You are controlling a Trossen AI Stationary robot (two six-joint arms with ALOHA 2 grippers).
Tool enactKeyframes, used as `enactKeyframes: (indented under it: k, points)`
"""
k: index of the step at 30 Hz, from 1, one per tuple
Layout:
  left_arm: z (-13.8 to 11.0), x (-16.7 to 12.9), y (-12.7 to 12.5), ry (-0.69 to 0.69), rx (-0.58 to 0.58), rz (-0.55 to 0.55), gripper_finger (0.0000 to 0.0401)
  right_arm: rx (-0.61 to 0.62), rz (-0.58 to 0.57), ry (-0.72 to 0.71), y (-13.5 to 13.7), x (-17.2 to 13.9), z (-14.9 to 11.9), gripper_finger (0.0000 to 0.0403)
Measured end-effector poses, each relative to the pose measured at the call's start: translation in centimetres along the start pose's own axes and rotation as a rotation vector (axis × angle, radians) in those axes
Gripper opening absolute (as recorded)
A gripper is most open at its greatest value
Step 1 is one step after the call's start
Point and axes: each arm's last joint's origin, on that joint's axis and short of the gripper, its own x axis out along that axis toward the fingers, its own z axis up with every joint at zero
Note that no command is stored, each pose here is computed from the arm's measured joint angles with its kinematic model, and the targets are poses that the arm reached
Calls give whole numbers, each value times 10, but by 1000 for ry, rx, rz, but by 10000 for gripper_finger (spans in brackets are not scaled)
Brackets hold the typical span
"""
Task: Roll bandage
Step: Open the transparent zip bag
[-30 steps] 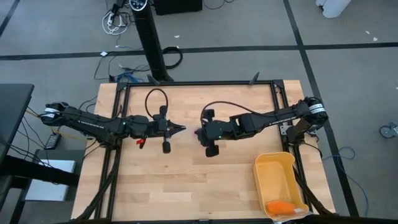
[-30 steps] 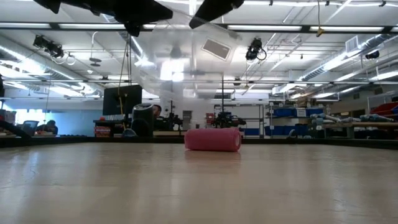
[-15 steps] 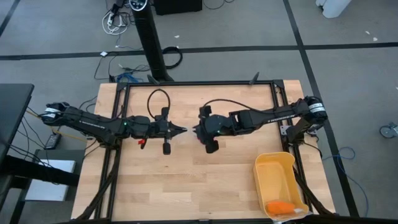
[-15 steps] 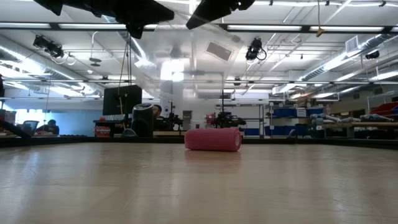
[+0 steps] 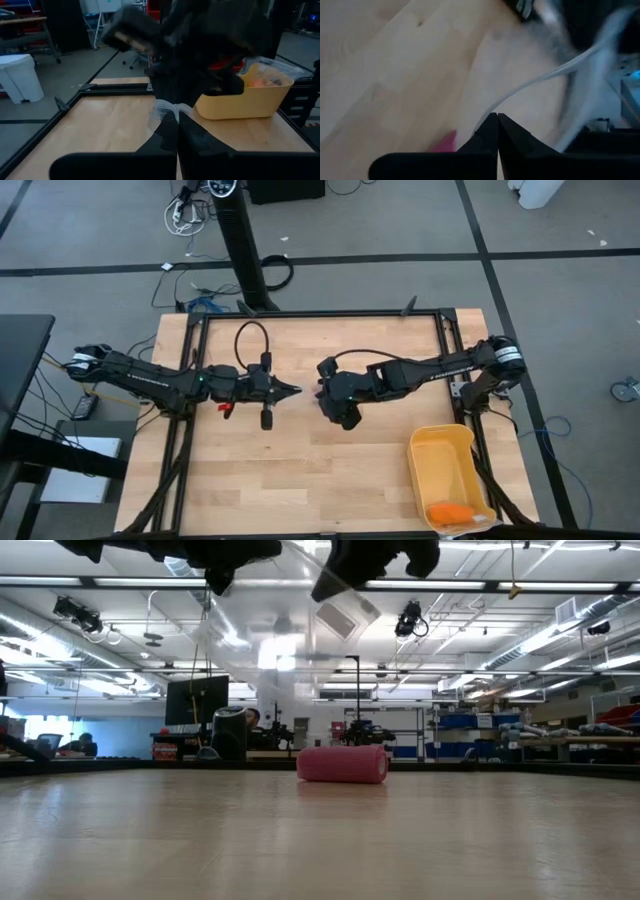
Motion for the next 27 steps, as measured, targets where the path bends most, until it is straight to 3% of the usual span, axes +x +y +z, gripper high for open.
enactKeyframes:
  k: [3, 10, 15, 21, 27]
  points:
    - [-1, 1, 0, 3, -7, -2, 1, 20, -8, 9, 2, 6, 1, 3]
    - [-12, 11, -3, 53, -10, -17, 1, 346, -71, -74, -11, 9, 4, 39]
    - [-15, 13, -3, 66, -7, -14, 1, 474, -37, -26, -10, 13, -6, 68]
    - [-16, 14, -4, 69, -6, -12, 1, 529, 24, -72, 6, 28, -13, 8]
    - [-27, 20, -11, 115, 47, 47, 1, 595, -5, -143, 14, 37, -16, 3]
